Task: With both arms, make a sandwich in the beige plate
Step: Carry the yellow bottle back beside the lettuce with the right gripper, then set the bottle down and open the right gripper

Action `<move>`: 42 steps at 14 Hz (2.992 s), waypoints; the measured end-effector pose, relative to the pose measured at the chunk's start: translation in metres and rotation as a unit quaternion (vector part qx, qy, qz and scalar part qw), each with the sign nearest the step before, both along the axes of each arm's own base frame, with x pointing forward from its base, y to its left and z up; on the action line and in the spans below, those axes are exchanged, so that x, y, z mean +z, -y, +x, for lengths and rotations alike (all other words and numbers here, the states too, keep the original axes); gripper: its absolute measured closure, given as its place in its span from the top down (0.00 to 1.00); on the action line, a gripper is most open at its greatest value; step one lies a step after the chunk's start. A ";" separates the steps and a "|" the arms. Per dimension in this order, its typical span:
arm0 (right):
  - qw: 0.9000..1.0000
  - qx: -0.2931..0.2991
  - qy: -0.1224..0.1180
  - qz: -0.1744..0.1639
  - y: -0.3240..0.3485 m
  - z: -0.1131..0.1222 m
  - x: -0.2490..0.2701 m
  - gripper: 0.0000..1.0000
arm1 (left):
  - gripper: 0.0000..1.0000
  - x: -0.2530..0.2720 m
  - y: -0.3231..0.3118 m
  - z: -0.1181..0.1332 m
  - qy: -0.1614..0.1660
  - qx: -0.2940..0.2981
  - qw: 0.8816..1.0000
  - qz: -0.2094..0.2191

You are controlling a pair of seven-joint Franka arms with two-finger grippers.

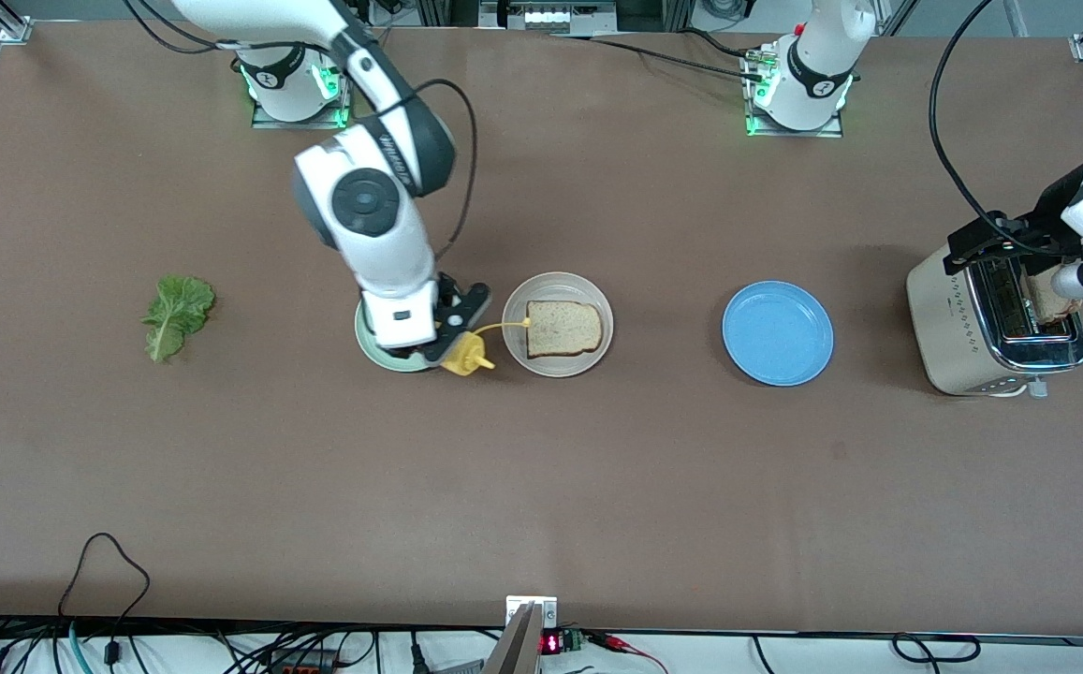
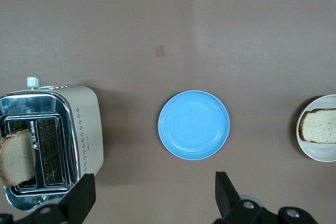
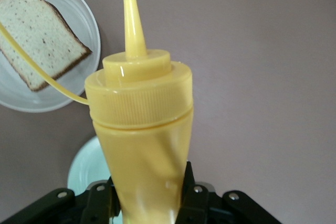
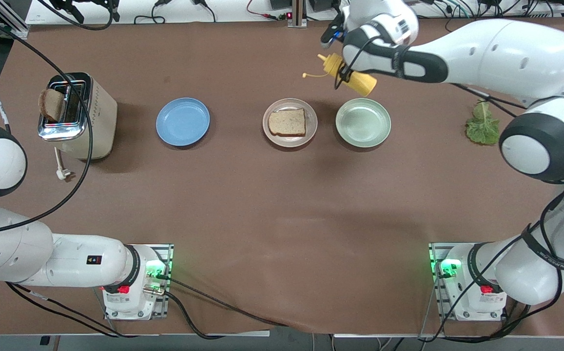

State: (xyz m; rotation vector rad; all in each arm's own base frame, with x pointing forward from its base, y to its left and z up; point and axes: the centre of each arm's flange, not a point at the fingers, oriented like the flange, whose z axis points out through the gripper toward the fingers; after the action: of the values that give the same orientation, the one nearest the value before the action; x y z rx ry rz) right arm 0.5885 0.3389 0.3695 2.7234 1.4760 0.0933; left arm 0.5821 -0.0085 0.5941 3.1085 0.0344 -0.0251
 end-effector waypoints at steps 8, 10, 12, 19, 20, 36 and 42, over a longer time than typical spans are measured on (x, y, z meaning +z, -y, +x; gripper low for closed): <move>0.990 0.099 -0.040 0.097 0.176 0.020 0.034 0.45 | 1.00 0.000 0.003 0.000 0.000 -0.003 1.000 -0.002; 0.981 0.120 -0.040 0.145 0.225 0.019 0.028 0.45 | 1.00 0.000 0.003 0.000 -0.001 -0.003 1.000 -0.002; 0.971 0.143 -0.032 0.187 0.273 0.014 0.014 0.45 | 1.00 0.000 0.002 0.000 0.000 -0.002 1.000 -0.002; 0.923 0.174 0.026 0.343 0.376 -0.033 -0.066 0.45 | 1.00 0.003 0.001 -0.002 0.000 -0.002 1.000 -0.002; 0.915 0.177 0.034 0.361 0.388 -0.043 -0.080 0.45 | 1.00 0.002 0.000 -0.002 0.000 -0.001 1.000 -0.001; 0.833 0.183 0.126 0.507 0.441 -0.086 -0.199 0.45 | 1.00 0.002 0.003 -0.003 -0.001 -0.003 1.000 -0.002; 0.823 0.165 0.122 0.530 0.439 -0.094 -0.224 0.44 | 1.00 0.002 0.004 -0.003 -0.001 -0.005 1.000 -0.002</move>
State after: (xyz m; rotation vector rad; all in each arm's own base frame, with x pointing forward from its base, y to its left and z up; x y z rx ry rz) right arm 0.4944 -0.1002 0.1451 2.8052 2.2294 1.6706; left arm 0.5795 -0.0127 0.5959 3.1051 0.0198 -0.0290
